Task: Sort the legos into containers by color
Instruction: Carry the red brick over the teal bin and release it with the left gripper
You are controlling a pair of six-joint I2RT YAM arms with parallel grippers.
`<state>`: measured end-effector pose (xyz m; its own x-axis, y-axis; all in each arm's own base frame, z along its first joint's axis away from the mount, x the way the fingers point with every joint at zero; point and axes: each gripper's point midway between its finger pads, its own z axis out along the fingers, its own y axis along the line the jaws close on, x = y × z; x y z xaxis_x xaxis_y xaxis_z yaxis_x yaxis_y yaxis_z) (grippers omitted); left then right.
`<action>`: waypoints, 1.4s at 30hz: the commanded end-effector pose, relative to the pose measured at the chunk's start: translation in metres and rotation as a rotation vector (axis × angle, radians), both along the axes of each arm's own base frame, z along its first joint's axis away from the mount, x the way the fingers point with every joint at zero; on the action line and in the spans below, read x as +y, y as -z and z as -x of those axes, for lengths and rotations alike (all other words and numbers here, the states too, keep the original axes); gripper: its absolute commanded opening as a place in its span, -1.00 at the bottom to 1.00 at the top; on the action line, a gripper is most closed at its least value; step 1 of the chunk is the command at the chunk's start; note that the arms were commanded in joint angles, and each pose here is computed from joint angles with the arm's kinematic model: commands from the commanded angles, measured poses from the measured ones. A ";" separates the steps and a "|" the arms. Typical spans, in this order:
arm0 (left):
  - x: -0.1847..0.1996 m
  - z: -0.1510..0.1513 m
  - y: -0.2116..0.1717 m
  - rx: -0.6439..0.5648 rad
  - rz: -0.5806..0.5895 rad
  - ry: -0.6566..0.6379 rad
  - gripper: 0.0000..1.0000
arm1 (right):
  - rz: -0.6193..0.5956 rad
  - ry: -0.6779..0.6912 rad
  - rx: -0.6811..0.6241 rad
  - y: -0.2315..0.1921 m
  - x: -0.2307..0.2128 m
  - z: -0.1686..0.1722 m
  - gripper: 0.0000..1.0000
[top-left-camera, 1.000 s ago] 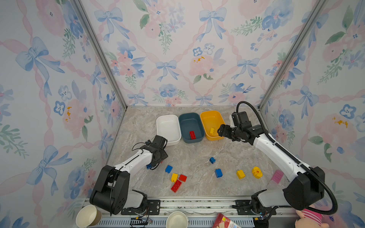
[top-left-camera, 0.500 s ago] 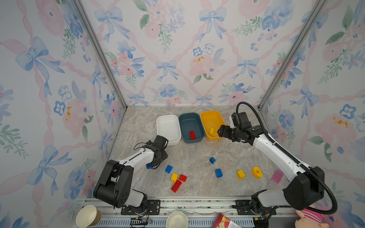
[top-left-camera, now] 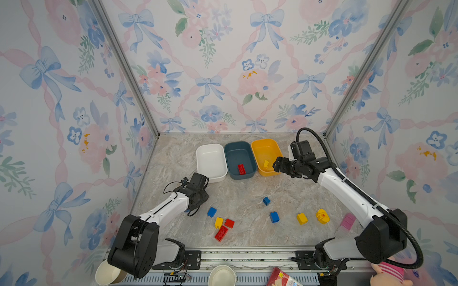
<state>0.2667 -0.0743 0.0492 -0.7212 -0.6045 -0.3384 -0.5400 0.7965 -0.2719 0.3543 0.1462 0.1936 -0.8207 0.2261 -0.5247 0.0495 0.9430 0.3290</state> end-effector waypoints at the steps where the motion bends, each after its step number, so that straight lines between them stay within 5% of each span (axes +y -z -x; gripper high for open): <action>1: -0.003 -0.003 -0.018 -0.070 -0.018 0.013 -0.57 | 0.010 0.008 0.008 0.000 -0.006 0.005 0.71; 16: -0.094 -0.042 -0.101 -0.305 -0.121 0.297 -0.64 | -0.007 0.020 0.016 -0.001 -0.010 0.024 0.73; 22: -0.121 -0.070 -0.114 -0.332 -0.171 0.358 -0.64 | -0.012 0.021 0.020 0.000 -0.013 0.032 0.91; 42: -0.178 -0.167 -0.080 -0.277 -0.214 0.515 -0.68 | -0.022 0.030 0.016 -0.002 -0.018 0.039 0.94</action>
